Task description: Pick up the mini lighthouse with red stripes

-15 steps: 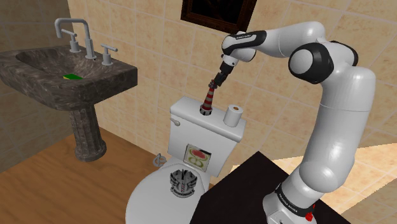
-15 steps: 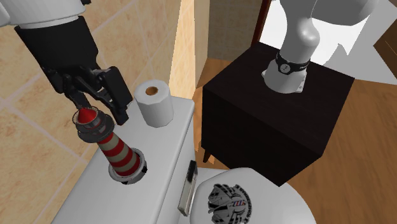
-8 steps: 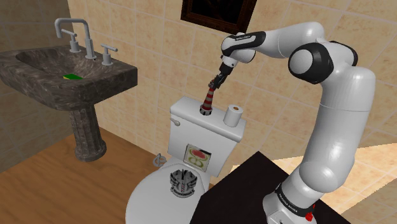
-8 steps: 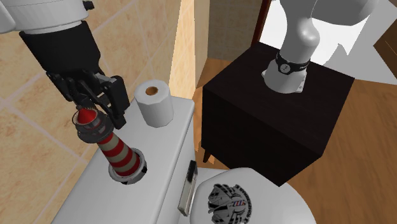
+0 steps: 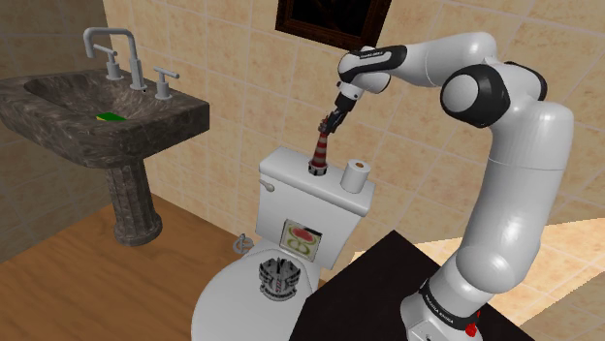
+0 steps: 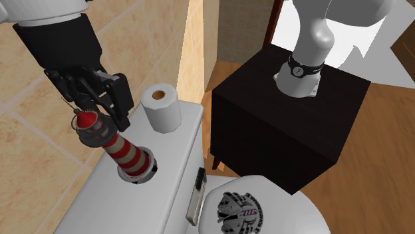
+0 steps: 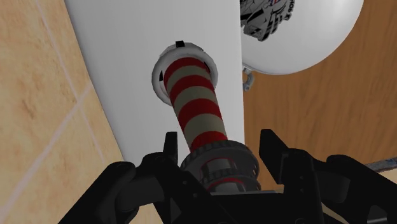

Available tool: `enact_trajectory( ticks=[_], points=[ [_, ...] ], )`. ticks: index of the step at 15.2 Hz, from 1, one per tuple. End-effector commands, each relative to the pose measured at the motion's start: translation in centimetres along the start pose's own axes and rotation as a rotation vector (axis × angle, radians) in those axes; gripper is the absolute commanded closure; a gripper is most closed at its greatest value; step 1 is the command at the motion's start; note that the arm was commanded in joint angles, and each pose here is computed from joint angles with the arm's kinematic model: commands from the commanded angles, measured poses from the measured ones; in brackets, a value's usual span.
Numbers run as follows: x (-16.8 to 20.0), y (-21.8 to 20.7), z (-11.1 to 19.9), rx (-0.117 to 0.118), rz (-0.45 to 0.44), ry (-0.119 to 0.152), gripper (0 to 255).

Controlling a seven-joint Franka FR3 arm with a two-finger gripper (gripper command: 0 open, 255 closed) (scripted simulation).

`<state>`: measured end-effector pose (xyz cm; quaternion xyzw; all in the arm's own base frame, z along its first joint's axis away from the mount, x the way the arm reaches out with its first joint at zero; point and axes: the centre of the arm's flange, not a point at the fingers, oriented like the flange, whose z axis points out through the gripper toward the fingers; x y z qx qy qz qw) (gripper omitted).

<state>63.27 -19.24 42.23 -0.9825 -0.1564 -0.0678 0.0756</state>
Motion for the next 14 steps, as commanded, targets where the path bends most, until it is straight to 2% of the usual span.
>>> enact_trajectory(
  ticks=[1, 12, 14],
  points=[
    [0.2, -0.1, -1.0, 0.000, 0.000, 0.001, 255],
    [1.1, -0.8, -6.7, 0.000, 0.000, 0.001, 255],
    [1.1, -0.8, -6.8, 0.000, 0.000, 0.001, 255]
  ],
)
